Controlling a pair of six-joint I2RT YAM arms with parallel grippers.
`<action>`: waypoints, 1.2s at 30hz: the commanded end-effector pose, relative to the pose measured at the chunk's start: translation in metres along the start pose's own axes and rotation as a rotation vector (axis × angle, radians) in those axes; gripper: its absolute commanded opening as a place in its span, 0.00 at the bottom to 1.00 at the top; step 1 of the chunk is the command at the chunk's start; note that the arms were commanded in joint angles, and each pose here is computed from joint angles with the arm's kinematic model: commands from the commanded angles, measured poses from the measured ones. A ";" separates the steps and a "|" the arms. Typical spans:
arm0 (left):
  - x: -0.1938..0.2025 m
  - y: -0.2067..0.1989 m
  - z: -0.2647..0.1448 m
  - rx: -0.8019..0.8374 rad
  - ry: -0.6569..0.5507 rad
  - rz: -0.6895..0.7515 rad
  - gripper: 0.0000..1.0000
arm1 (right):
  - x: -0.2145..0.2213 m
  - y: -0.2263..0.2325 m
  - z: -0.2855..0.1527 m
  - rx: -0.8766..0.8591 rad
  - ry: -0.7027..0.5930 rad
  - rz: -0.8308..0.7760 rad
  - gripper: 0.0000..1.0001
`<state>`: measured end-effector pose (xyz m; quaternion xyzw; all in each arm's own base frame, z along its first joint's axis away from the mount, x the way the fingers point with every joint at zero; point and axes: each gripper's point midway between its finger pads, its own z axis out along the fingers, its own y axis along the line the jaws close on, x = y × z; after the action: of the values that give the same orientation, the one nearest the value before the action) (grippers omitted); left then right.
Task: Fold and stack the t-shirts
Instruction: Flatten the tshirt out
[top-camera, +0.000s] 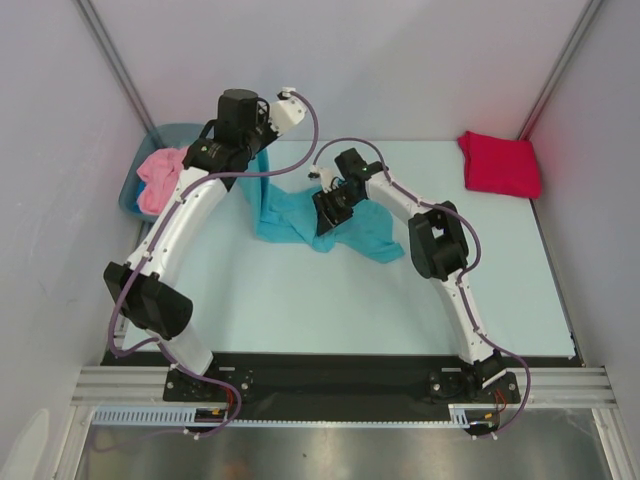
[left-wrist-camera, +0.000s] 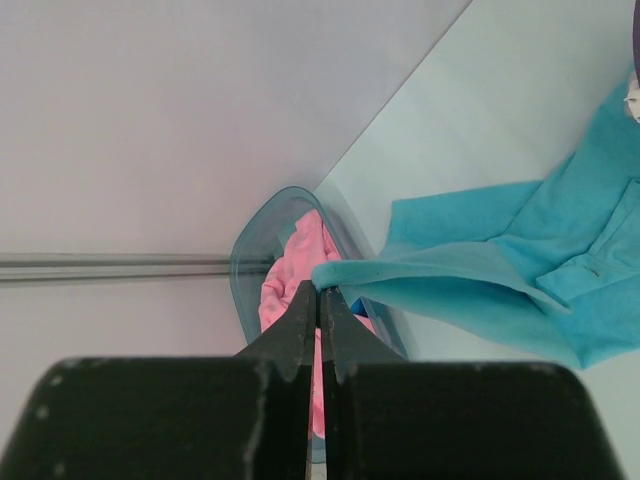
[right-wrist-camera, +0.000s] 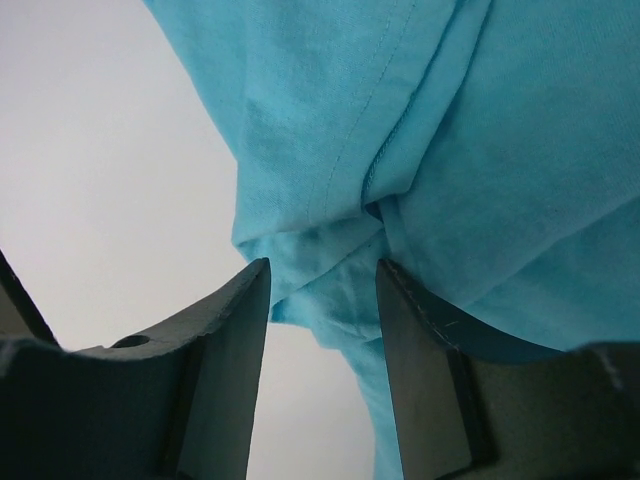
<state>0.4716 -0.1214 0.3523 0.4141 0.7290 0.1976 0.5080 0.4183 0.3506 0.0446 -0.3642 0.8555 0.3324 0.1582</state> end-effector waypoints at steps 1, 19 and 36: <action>-0.024 0.020 -0.018 -0.057 -0.083 -0.031 0.00 | -0.025 0.018 -0.017 -0.015 -0.071 -0.055 0.51; -0.022 0.017 -0.017 -0.048 -0.082 -0.028 0.00 | -0.039 0.024 -0.002 -0.019 -0.100 -0.080 0.49; -0.024 0.020 -0.022 -0.055 -0.092 -0.037 0.00 | -0.034 0.011 -0.003 0.036 -0.091 -0.074 0.38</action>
<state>0.4712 -0.1229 0.3523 0.4154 0.7283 0.1968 0.5083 0.4210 0.3699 0.0509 -0.3752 0.8466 0.3300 0.1832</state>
